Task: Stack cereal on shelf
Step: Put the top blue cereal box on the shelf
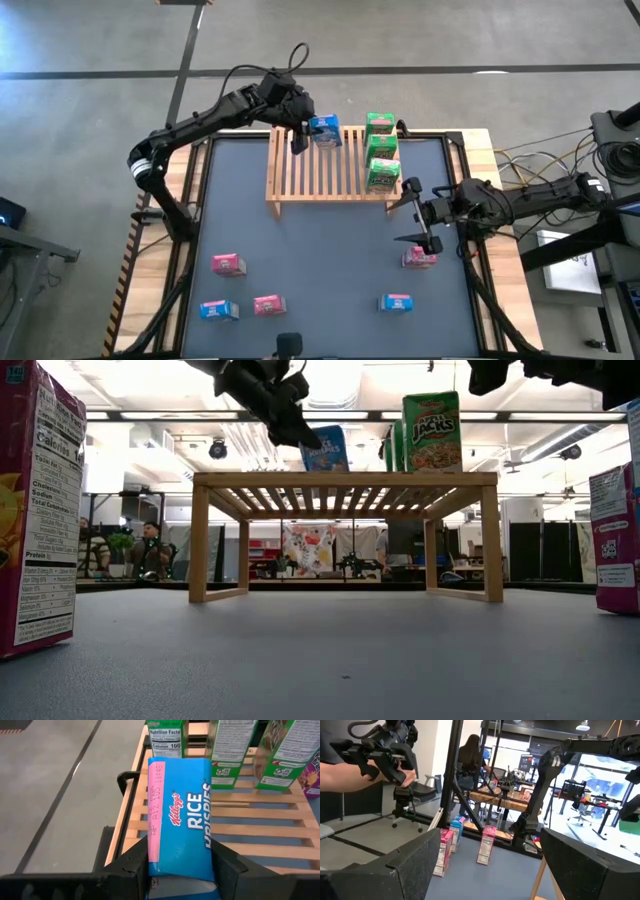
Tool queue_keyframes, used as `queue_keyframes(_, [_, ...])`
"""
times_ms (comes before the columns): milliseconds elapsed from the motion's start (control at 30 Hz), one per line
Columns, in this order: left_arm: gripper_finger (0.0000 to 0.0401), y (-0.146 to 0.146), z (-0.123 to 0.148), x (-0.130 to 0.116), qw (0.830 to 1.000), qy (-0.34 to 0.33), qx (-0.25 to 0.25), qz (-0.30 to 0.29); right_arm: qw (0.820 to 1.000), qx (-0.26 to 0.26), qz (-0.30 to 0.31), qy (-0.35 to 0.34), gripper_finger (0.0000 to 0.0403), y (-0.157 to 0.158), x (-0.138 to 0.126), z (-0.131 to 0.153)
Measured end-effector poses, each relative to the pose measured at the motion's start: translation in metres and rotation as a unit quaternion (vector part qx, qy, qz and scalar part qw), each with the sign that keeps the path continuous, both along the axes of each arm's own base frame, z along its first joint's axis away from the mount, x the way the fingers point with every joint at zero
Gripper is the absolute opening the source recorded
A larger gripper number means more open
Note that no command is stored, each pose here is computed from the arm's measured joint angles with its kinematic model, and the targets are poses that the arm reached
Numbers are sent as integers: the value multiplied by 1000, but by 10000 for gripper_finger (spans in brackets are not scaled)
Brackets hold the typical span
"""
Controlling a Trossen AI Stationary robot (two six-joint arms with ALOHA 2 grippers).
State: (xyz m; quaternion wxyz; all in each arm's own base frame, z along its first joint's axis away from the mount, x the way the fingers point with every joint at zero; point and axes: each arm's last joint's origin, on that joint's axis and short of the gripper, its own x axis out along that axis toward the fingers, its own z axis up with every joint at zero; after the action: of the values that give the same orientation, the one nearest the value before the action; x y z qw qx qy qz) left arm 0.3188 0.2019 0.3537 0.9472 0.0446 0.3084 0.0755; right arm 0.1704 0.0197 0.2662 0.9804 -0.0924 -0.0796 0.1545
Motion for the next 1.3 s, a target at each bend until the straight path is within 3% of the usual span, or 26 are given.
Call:
queue_keyframes(500, [176, 1, 1, 1, 1000, -9, 8, 5, 1000, 4, 0, -1, 329, 0, 0, 1])
queue_keyframes(1300, [178, 1, 5, -1, 999, -6, 30, 18, 1000, 4, 0, -1, 329, 0, 0, 0])
